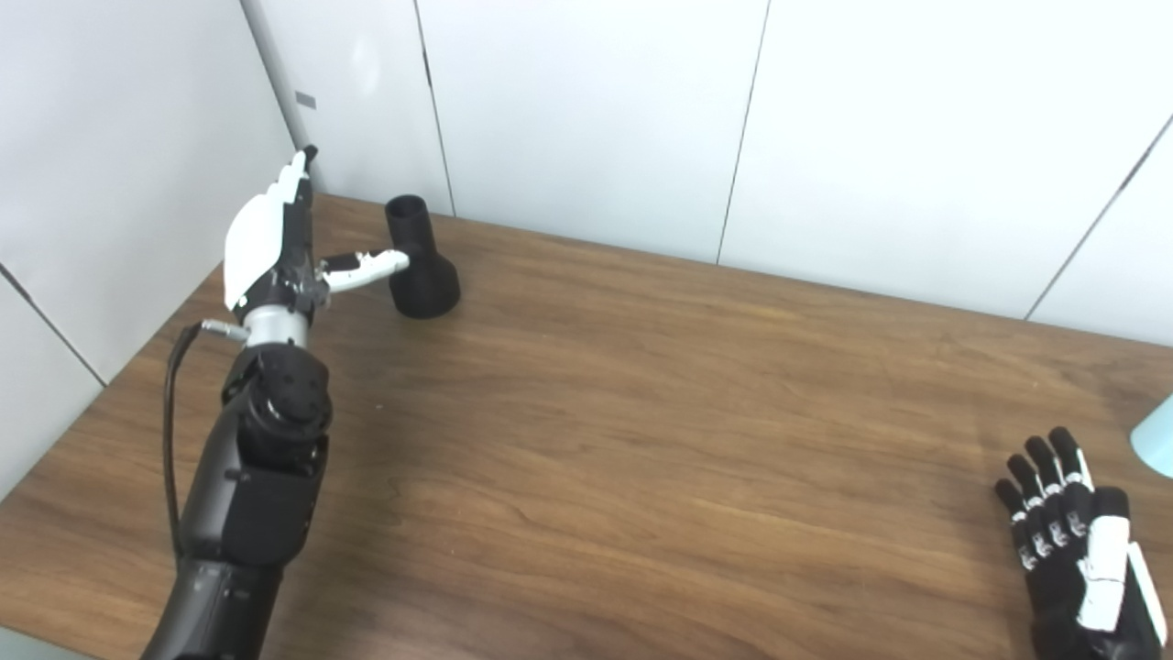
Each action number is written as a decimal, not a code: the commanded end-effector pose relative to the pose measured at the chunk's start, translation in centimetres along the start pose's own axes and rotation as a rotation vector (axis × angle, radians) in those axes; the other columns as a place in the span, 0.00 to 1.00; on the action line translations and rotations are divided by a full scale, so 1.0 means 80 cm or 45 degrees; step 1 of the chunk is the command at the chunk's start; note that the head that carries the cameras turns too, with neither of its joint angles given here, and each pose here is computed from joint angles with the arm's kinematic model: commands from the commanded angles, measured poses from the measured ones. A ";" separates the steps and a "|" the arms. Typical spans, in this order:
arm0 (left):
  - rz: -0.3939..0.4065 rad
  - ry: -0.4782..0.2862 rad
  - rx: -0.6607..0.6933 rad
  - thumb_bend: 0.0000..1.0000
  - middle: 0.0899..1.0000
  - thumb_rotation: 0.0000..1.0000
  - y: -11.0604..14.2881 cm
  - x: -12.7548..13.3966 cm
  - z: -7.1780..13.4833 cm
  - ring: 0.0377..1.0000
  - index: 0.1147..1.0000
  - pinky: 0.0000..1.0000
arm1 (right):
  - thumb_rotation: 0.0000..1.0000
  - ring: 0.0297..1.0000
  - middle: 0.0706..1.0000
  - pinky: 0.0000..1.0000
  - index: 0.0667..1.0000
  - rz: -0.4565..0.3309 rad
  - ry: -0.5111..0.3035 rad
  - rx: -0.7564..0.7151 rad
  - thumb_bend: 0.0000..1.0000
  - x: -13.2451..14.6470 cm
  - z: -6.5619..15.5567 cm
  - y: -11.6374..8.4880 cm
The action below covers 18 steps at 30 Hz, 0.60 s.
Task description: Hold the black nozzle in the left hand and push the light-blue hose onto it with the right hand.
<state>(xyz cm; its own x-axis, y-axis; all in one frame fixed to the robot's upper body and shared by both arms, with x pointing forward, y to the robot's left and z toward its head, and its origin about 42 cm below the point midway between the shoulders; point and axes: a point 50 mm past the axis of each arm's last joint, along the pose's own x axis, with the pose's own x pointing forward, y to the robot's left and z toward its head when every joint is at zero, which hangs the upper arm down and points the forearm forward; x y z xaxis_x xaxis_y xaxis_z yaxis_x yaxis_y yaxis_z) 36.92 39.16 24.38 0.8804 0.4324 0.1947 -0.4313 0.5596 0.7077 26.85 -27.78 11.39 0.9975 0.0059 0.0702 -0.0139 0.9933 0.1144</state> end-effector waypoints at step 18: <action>-0.118 0.049 0.251 1.00 1.00 0.38 -0.005 0.079 0.017 1.00 0.97 1.00 | 0.95 0.97 0.98 0.93 1.00 0.008 0.020 -0.043 0.54 0.004 0.007 0.004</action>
<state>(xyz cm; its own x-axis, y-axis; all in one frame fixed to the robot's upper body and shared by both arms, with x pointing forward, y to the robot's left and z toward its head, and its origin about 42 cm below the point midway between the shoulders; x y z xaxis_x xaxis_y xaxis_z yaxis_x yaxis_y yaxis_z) 42.09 39.89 23.24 0.9141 0.4052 0.0134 -0.2354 0.5035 0.8313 26.96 -27.45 11.61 0.9986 0.0138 0.0508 -0.0185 0.9955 0.0927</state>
